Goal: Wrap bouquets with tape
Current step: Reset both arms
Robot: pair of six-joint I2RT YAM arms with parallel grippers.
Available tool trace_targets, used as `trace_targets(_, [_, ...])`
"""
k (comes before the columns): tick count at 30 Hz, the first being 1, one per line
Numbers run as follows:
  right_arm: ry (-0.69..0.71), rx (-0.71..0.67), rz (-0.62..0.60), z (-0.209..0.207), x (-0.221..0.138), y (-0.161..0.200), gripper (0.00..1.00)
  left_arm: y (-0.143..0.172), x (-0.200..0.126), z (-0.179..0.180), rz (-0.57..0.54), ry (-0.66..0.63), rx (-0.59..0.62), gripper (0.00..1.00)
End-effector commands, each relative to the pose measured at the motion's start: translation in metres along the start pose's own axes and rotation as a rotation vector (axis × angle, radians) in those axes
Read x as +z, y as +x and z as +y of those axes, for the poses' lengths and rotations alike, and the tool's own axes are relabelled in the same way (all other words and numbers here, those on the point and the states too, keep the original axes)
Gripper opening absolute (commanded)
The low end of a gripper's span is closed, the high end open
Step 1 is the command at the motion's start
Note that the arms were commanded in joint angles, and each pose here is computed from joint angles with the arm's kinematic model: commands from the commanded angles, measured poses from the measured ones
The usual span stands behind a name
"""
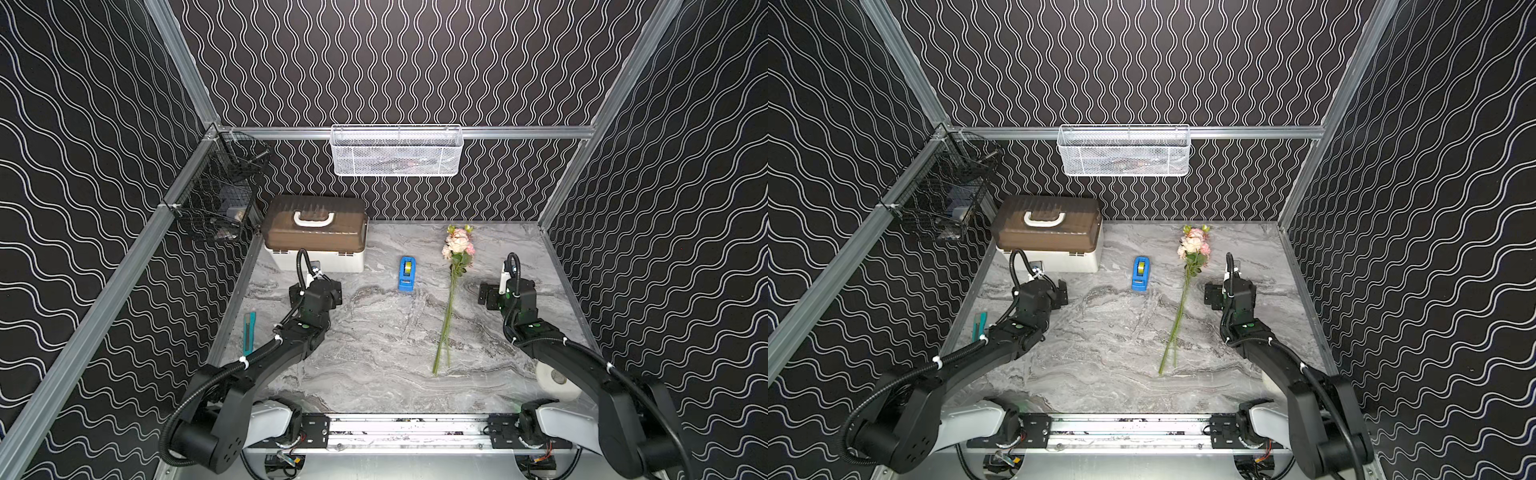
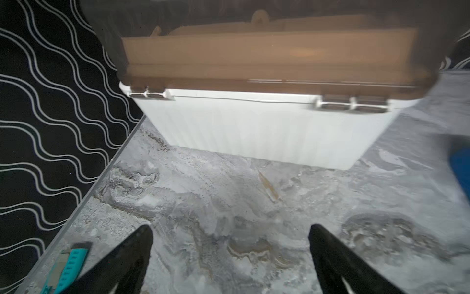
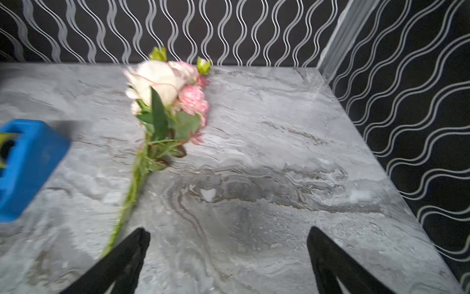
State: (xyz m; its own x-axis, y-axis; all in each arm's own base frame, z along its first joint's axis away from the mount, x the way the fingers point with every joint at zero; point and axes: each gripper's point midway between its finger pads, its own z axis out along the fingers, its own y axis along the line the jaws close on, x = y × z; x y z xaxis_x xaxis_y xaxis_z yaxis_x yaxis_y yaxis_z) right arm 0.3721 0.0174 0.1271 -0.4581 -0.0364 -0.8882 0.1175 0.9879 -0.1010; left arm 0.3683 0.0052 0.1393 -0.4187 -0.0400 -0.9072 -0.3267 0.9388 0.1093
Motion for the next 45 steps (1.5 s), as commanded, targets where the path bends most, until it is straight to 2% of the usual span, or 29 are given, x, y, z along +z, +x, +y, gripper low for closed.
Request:
trace_targets(1, [0.027,0.051,-0.077,-0.011,0.015,-0.004,0.99,0.003,0.015,0.006,0.006,0.019,-0.084,0.99])
trace_targets(4, [0.015,0.073,-0.07,-0.016,0.027,0.019,0.99,0.012,0.023,0.017,0.026,-0.003,-0.076,0.99])
trace_targets(6, [0.034,0.08,-0.104,-0.022,0.032,0.019,0.99,0.013,0.027,0.017,0.01,0.014,-0.077,0.99])
trace_targets(11, [-0.002,0.138,-0.088,-0.025,0.04,0.021,0.99,0.027,0.043,0.012,-0.016,0.054,-0.051,0.99])
trace_targets(13, [-0.057,0.175,-0.104,-0.025,0.046,0.027,0.99,0.028,0.048,0.014,-0.019,0.06,-0.041,0.99])
trace_targets(16, [-0.096,0.181,-0.126,-0.023,0.055,0.037,0.99,0.03,0.044,0.019,-0.097,0.082,-0.071,0.99])
trace_targets(17, [-0.093,0.185,-0.094,-0.023,0.056,0.039,0.99,0.028,0.046,0.017,-0.109,0.091,-0.068,0.99])
trace_targets(19, [-0.082,0.2,-0.048,-0.026,0.06,0.041,0.99,0.032,0.051,0.0,-0.061,0.168,-0.021,0.99])
trace_targets(21, [-0.078,0.199,-0.09,-0.028,0.06,0.038,0.99,0.045,0.052,-0.016,-0.069,0.257,0.021,0.99])
trace_targets(22, [-0.072,0.198,-0.093,-0.029,0.06,0.037,0.99,0.044,0.05,-0.016,-0.126,0.258,0.023,0.99])
trace_targets(24, [-0.056,0.207,-0.062,-0.031,0.061,0.041,0.99,0.048,0.051,-0.009,-0.077,0.218,0.005,0.99])
trace_targets(25, [-0.056,0.206,-0.066,-0.031,0.06,0.04,0.99,0.044,0.053,-0.008,-0.113,0.207,0.005,0.99])
trace_targets(27, [-0.055,0.202,-0.091,-0.032,0.06,0.038,0.99,0.046,0.052,-0.008,-0.084,0.207,0.012,0.99])
trace_targets(29, [-0.053,0.2,-0.078,-0.032,0.06,0.04,0.99,0.041,0.05,-0.01,-0.122,0.197,0.02,0.99])
trace_targets(30, [-0.054,0.202,-0.078,-0.032,0.06,0.039,0.99,0.045,0.05,-0.015,-0.097,0.197,0.045,0.99])
trace_targets(45, [-0.066,0.187,-0.089,-0.028,0.059,0.038,0.99,0.042,0.049,-0.017,-0.115,0.208,0.046,0.99])
